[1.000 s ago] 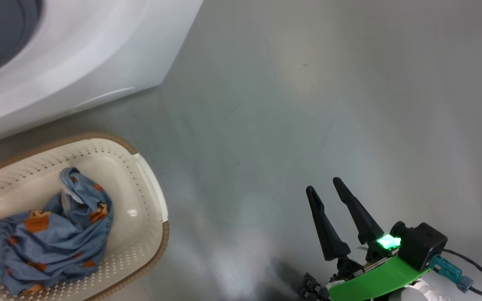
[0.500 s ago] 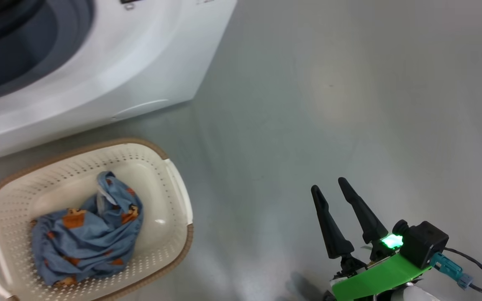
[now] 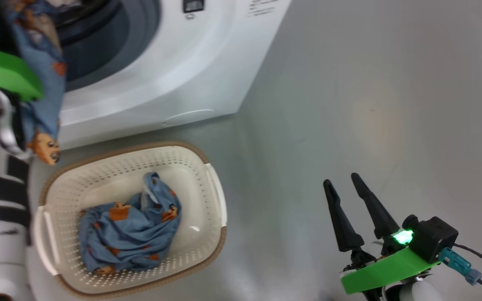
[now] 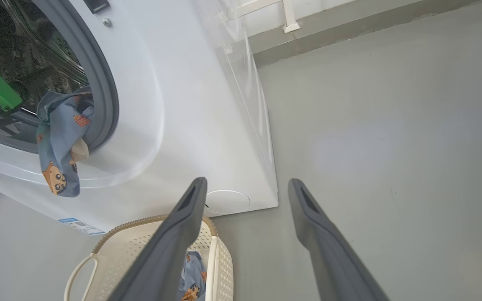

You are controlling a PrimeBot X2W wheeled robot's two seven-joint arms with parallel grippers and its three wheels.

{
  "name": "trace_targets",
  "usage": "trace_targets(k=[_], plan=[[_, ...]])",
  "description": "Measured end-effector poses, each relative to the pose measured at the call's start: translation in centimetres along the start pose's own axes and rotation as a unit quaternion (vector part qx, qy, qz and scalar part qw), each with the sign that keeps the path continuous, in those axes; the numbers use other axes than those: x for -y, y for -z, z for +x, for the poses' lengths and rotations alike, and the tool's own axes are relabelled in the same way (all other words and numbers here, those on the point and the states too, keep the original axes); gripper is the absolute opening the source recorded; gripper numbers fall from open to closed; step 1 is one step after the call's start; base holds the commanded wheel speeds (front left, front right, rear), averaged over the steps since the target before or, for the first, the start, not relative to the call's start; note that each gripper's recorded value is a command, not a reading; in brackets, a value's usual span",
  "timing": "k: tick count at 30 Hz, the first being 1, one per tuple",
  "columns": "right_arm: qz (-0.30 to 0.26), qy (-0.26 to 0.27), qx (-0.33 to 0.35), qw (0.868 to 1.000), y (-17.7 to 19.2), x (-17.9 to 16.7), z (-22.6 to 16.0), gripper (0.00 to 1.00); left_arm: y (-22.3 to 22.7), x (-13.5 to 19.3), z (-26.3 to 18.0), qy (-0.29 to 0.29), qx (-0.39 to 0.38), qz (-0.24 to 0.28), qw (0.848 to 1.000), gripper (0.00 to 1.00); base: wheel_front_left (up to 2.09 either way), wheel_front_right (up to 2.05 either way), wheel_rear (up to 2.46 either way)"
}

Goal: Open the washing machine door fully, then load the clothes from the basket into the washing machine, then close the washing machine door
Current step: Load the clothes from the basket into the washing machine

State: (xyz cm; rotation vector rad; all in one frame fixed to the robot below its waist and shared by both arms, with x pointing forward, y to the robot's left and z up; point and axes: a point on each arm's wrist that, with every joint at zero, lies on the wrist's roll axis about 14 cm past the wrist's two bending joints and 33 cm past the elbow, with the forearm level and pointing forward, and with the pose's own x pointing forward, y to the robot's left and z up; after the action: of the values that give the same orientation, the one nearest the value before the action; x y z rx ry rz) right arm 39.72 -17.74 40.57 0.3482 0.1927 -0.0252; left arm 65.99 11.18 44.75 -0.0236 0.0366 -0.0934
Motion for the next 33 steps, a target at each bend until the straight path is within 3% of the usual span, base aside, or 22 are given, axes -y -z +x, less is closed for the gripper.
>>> trace_targets(k=[8,15,33], plan=[[-0.016,-0.022,0.013,1.0,-0.6,-1.0,1.1,1.0,1.0,1.7,-5.8,0.023,-0.005,-0.03,0.999,1.0,0.0,0.0,0.0],[-0.031,-0.039,0.033,0.998,-1.9,-2.0,1.7,1.0,3.5,1.0,-13.0,0.022,-0.038,-0.025,0.999,1.0,0.0,0.0,0.0],[-0.057,-0.077,0.04,0.995,-2.2,-4.3,1.6,1.0,3.3,-3.6,-23.8,-0.064,-0.046,-0.041,0.996,1.0,0.0,0.0,0.0]])
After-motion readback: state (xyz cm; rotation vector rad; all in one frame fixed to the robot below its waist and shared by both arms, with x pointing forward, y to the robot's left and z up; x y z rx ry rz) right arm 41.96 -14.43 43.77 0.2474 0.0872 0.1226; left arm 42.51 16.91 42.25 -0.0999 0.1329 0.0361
